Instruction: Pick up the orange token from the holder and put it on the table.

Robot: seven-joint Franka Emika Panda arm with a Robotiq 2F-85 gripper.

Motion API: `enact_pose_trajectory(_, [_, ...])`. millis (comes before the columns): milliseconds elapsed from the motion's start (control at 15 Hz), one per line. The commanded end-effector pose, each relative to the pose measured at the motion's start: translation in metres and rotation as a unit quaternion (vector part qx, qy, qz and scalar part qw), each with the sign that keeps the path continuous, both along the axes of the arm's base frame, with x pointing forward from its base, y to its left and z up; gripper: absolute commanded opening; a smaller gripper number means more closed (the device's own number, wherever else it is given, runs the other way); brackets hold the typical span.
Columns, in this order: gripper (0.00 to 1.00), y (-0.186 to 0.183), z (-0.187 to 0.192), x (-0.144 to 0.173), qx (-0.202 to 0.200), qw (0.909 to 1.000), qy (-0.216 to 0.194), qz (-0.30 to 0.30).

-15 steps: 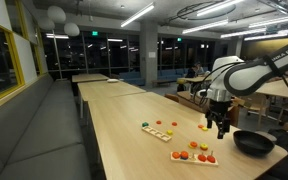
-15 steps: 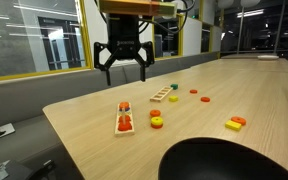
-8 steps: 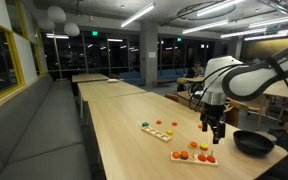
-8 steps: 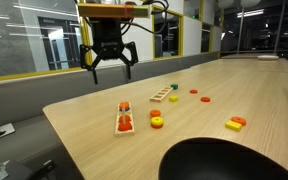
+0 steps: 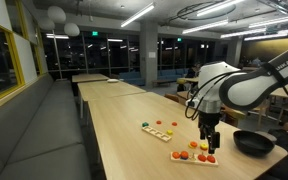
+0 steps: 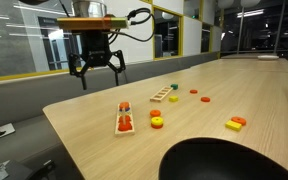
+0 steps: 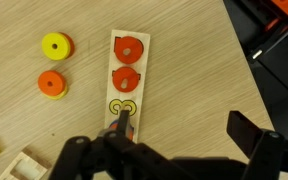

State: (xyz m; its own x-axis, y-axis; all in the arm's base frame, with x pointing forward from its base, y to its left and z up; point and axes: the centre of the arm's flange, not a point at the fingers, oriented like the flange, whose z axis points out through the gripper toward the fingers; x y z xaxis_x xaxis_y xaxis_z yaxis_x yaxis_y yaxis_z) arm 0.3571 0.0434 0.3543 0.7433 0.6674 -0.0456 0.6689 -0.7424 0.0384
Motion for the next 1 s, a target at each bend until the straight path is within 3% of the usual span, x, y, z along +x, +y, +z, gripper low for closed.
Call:
enact_pose_trajectory(0, [1.00, -0.001, -0.037, -0.036, 0.007, 0.9986, -0.020, -0.048])
enact_pose_trajectory(933, [1.00, -0.031, -0.086, -0.008, -0.007, 0.9947, -0.031, -0.098])
